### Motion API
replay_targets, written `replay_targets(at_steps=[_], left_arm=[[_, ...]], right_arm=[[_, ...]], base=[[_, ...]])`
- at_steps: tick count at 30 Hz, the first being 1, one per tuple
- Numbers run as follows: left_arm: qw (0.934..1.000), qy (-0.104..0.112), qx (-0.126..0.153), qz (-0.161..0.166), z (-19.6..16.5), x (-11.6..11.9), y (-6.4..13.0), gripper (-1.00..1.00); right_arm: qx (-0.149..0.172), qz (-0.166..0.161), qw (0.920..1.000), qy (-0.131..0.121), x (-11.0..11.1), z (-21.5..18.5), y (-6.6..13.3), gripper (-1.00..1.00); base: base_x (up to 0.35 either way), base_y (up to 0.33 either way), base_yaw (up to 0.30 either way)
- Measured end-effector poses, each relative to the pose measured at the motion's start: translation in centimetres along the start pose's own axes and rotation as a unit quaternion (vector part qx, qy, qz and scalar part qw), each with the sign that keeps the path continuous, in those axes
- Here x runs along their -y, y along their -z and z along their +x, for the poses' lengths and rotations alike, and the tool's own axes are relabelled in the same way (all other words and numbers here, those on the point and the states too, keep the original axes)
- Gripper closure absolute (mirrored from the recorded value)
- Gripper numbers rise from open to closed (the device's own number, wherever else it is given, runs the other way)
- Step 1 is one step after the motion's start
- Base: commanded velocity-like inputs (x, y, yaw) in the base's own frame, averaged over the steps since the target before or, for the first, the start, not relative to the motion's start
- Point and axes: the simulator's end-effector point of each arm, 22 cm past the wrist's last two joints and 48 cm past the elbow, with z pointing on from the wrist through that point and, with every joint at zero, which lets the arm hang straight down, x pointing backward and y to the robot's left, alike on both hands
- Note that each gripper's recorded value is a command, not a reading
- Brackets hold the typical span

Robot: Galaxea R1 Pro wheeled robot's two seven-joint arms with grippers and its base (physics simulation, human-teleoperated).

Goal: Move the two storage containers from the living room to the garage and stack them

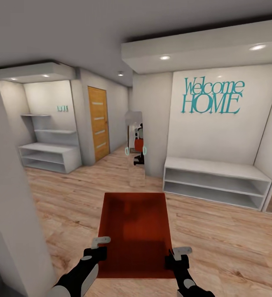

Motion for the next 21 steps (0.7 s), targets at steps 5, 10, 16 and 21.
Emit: replay_targets(at_steps=[5, 10, 16, 21], left_arm=[[1.0, 0.0, 0.0, 0.0, 0.0, 0.0, 0.0, 1.0], [1.0, 0.0, 0.0, 0.0, 0.0, 0.0, 0.0, 1.0], [1.0, 0.0, 0.0, 0.0, 0.0, 0.0, 0.0, 1.0], [1.0, 0.0, 0.0, 0.0, 0.0, 0.0, 0.0, 1.0]], right_arm=[[0.0, 0.0, 1.0, 0.0, 0.0, 0.0, 0.0, 1.0], [0.0, 0.0, 1.0, 0.0, 0.0, 0.0, 0.0, 1.0], [0.0, 0.0, 1.0, 0.0, 0.0, 0.0, 0.0, 1.0], [0.0, 0.0, 1.0, 0.0, 0.0, 0.0, 0.0, 1.0]], base=[[0.321, 0.0, 0.0], [0.321, 0.0, 0.0], [0.321, 0.0, 0.0], [0.321, 0.0, 0.0]])
